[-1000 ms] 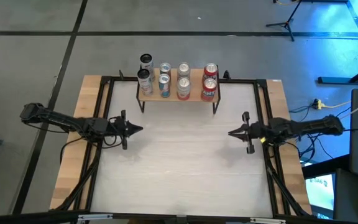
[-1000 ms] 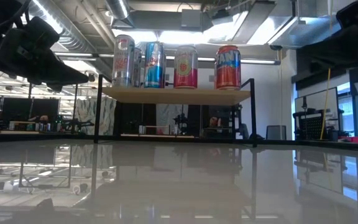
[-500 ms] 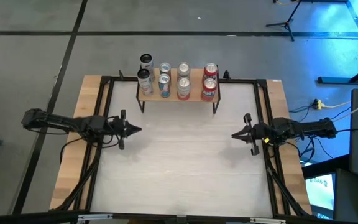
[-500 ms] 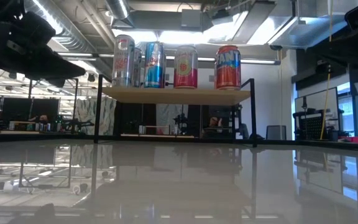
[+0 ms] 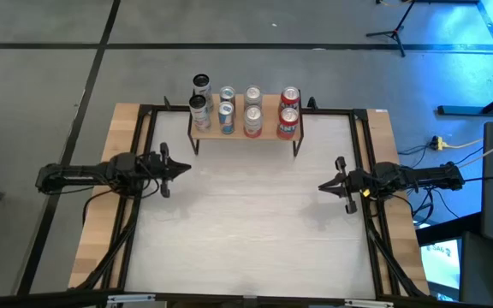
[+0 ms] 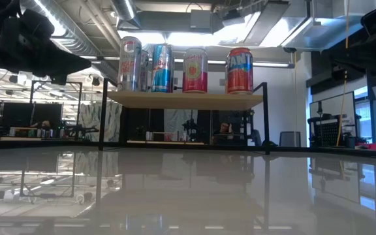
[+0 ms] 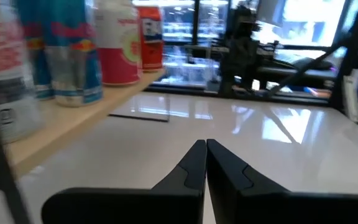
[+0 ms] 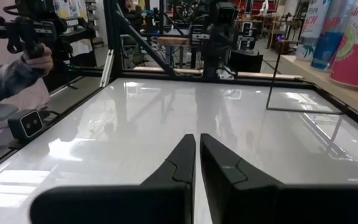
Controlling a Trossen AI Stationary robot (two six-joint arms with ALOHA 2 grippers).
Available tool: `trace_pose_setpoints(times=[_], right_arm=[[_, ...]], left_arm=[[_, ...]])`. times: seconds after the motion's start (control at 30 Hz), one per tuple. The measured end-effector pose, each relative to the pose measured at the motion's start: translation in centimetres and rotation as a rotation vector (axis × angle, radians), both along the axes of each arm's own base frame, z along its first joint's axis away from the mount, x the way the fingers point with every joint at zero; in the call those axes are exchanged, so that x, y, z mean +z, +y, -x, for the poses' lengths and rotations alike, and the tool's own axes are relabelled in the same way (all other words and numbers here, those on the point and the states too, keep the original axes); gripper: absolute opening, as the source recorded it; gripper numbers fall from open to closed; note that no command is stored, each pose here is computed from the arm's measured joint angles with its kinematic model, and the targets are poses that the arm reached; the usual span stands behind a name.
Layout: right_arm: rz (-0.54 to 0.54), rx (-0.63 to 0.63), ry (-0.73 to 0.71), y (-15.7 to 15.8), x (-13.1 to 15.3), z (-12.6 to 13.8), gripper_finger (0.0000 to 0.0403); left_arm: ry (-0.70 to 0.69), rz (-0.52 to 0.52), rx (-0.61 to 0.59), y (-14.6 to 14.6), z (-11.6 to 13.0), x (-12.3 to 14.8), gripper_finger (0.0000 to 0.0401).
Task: Place canned beverage on shelf
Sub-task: Return to Home Position
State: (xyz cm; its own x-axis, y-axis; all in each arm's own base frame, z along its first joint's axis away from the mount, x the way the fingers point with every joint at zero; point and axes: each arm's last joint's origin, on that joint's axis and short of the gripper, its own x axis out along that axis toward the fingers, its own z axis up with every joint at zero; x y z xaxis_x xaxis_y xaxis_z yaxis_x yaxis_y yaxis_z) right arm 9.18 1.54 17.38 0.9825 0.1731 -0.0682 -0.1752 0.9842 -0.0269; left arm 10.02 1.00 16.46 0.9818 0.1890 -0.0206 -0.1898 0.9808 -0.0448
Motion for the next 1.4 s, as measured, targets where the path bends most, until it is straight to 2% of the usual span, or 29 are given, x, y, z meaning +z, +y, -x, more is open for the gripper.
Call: trace_pose_setpoints(times=[0.13,0.37,1.4], right_arm=[[0.032,0.001,-0.007,0.0,0.01,0.0,0.0019],[0.029,0.002,-0.003,0.0,-0.02,0.0,0.0019],[0.029,0.002,-0.003,0.0,-0.02,0.0,0.0019]], left_arm=[[-0.012,0.019,0.047,0.15,0.04,0.07,0.0005],[-0.006,-0.014,0.048,0.15,0.04,0.08,0.0005],[-0.006,-0.015,0.046,0.14,0.04,0.08,0.0005]])
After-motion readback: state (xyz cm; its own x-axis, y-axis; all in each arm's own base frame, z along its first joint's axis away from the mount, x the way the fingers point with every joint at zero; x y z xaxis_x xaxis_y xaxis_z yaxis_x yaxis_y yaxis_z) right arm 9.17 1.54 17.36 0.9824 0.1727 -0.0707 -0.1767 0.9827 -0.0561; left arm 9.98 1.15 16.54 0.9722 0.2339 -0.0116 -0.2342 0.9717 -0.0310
